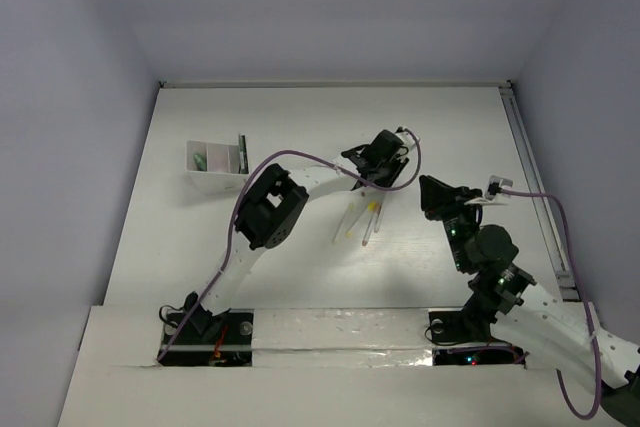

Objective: Sort the stationery into containers
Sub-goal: Pick up the pen from the center of the board, then place the pen in the storage box.

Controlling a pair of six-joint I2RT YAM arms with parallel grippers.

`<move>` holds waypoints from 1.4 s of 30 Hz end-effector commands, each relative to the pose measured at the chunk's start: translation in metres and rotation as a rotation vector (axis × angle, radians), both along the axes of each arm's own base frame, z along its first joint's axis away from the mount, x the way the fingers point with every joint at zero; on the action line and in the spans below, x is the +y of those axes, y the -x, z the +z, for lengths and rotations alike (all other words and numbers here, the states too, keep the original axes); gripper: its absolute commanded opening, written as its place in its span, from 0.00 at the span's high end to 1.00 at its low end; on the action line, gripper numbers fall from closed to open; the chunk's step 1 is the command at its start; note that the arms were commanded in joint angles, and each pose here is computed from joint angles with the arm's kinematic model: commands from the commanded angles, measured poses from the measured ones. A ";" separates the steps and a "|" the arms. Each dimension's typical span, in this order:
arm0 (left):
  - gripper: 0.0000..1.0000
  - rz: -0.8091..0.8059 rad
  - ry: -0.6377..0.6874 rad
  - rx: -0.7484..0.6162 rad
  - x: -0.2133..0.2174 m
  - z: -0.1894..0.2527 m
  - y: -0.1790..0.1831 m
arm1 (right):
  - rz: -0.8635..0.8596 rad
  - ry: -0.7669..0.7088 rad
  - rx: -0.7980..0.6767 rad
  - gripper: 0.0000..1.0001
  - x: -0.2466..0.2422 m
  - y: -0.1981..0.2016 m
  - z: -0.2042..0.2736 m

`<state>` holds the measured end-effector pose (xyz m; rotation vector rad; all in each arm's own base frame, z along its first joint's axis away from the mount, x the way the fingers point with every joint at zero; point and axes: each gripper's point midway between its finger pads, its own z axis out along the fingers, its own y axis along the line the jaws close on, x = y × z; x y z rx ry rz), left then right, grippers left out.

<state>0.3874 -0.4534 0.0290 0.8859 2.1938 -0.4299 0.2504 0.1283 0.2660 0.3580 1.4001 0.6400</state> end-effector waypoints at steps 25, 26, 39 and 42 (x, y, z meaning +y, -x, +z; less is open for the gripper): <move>1.00 0.464 0.136 -0.375 0.159 0.181 -0.128 | 0.084 0.022 -0.006 0.75 0.026 -0.006 0.003; 1.00 0.543 0.210 -0.402 0.184 0.213 -0.131 | 0.088 0.024 -0.004 0.76 0.027 -0.006 0.003; 1.00 1.074 0.392 -0.527 0.404 0.234 -0.075 | 0.128 0.032 -0.003 0.76 0.035 -0.004 0.006; 1.00 1.140 0.357 -0.551 0.430 0.218 -0.064 | 0.139 0.035 -0.001 0.76 0.037 -0.003 0.005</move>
